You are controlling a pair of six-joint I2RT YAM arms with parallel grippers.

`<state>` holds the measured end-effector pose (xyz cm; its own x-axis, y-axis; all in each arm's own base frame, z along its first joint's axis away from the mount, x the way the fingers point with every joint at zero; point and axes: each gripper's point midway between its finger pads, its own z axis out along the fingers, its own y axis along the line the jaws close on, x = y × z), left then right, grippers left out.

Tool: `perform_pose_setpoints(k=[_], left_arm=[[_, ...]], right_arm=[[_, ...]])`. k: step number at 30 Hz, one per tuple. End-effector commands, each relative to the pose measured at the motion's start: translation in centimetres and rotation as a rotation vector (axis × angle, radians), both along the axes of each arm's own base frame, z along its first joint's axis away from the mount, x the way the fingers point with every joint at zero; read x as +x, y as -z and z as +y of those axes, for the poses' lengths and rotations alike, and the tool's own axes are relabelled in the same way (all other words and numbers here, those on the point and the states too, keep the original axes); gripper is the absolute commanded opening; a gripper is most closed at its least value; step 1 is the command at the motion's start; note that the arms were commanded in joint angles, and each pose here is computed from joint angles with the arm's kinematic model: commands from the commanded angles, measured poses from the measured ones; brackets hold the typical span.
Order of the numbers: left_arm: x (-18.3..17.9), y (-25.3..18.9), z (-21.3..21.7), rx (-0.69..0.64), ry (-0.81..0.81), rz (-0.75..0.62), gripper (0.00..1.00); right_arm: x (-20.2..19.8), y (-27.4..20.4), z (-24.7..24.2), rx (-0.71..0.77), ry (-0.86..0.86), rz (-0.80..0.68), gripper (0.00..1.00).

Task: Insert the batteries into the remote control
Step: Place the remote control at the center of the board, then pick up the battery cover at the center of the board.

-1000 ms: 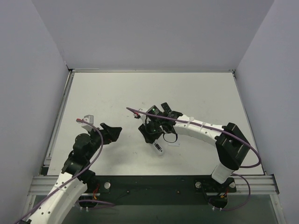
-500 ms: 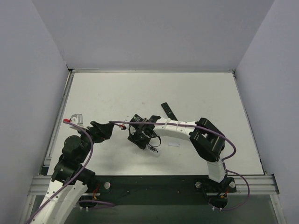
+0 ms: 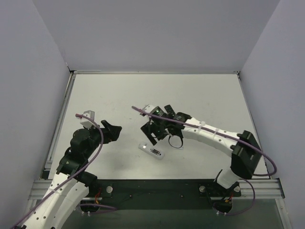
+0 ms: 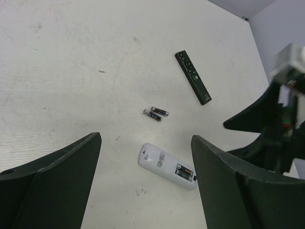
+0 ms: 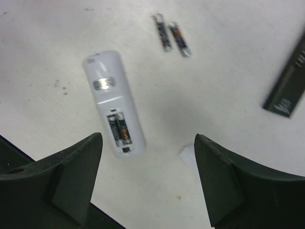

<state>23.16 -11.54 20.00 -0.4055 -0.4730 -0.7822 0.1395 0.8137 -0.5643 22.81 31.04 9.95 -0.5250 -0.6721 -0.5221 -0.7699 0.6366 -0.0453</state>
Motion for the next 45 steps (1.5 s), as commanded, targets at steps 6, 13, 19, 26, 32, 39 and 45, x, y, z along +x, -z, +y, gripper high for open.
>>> perform_pose_setpoints(k=[6,13,19,26,32,39,45], left_arm=[[0.6,-1.7,-4.1,-0.078,0.184,-0.020,0.87],[0.7,-1.0,-7.1,-0.090,0.261,0.009,0.87],[0.2,-0.2,-10.0,-0.053,0.318,0.030,0.88],[-0.1,0.1,-12.4,-0.046,0.369,0.041,0.87],[-0.4,0.7,-13.5,-0.046,0.391,0.060,0.87],[-0.6,1.0,-14.3,-0.042,0.413,0.071,0.87],[-0.6,1.3,-15.1,-0.045,0.433,0.081,0.87]], right_arm=[[-0.4,1.6,-14.2,0.010,0.697,0.097,0.57],[-2.4,4.8,-16.8,-0.037,0.812,0.190,0.40],[-2.1,6.5,-16.6,-0.035,0.820,0.229,0.28],[-1.6,8.0,-16.2,-0.047,0.831,0.265,0.27],[-1.8,9.3,-16.8,-0.079,0.848,0.285,0.26],[-2.1,10.1,-16.8,-0.085,0.847,0.301,0.18],[-1.8,9.8,-16.8,-0.073,0.834,0.288,0.04]])
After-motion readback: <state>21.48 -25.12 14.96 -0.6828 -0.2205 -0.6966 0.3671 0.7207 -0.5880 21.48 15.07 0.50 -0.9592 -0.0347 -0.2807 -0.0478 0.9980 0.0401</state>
